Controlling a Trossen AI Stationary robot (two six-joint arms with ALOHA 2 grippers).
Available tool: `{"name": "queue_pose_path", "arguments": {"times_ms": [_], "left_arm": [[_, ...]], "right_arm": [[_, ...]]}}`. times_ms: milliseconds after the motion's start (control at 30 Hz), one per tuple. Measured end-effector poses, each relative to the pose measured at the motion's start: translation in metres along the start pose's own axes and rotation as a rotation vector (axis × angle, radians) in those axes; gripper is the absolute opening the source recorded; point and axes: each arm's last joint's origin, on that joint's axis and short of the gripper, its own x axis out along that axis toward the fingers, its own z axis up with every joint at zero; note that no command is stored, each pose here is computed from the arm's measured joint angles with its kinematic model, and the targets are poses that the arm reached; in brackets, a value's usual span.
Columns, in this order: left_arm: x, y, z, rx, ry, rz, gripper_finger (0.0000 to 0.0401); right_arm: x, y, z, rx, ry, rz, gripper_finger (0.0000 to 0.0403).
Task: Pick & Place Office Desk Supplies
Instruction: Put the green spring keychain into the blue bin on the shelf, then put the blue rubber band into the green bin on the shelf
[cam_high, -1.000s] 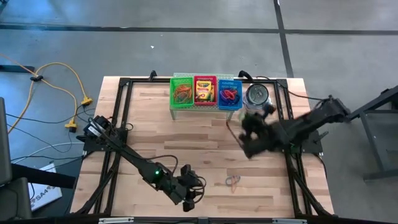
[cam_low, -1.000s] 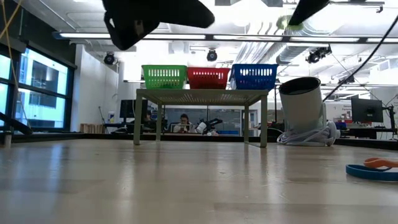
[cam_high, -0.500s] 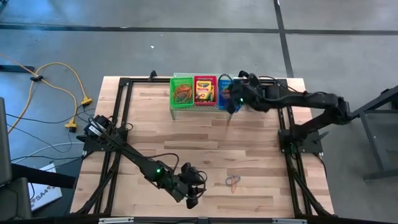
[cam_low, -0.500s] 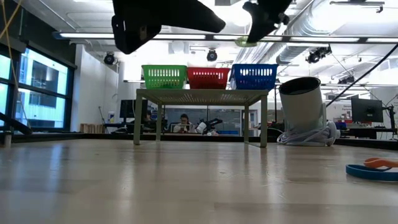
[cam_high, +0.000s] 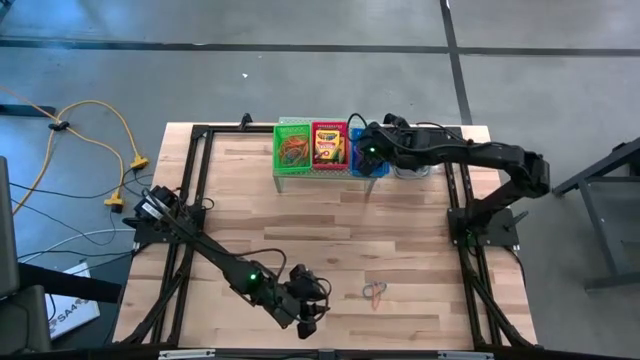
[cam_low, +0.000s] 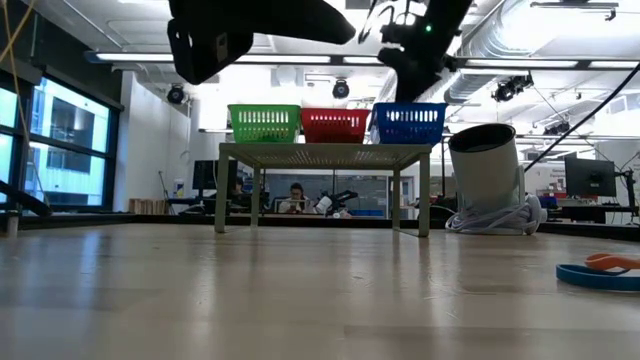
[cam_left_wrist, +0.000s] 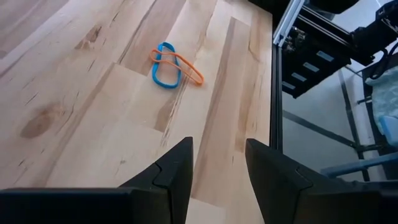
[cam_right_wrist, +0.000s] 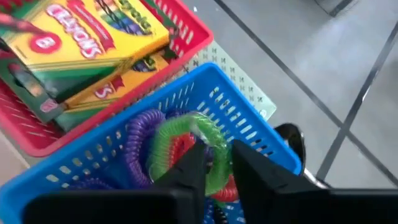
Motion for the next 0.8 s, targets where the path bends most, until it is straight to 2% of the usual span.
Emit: {"name": "queue_pose_path", "arguments": {"times_ms": [267,400,633,800], "left_arm": [[-0.001,-0.002,-0.003,0.015,0.007,-0.003,0.0143],[-0.002,-0.003,-0.004,0.026,0.01,-0.004,0.0143],[-0.002,-0.003,-0.004,0.064,0.01,-0.005,0.0143],[0.0,0.001,0.0,0.057,0.004,0.006,0.0143]], "right_arm": [[0.007,0.002,0.001,0.044,0.004,-0.015,0.0206],[-0.001,0.0,0.001,-0.012,-0.017,-0.001,0.0254],[-0.047,0.001,-0.001,0.021,-0.14,0.056,0.0277],[-0.1,0.006,-0.015,0.063,-0.229,0.234,0.0275]]}}
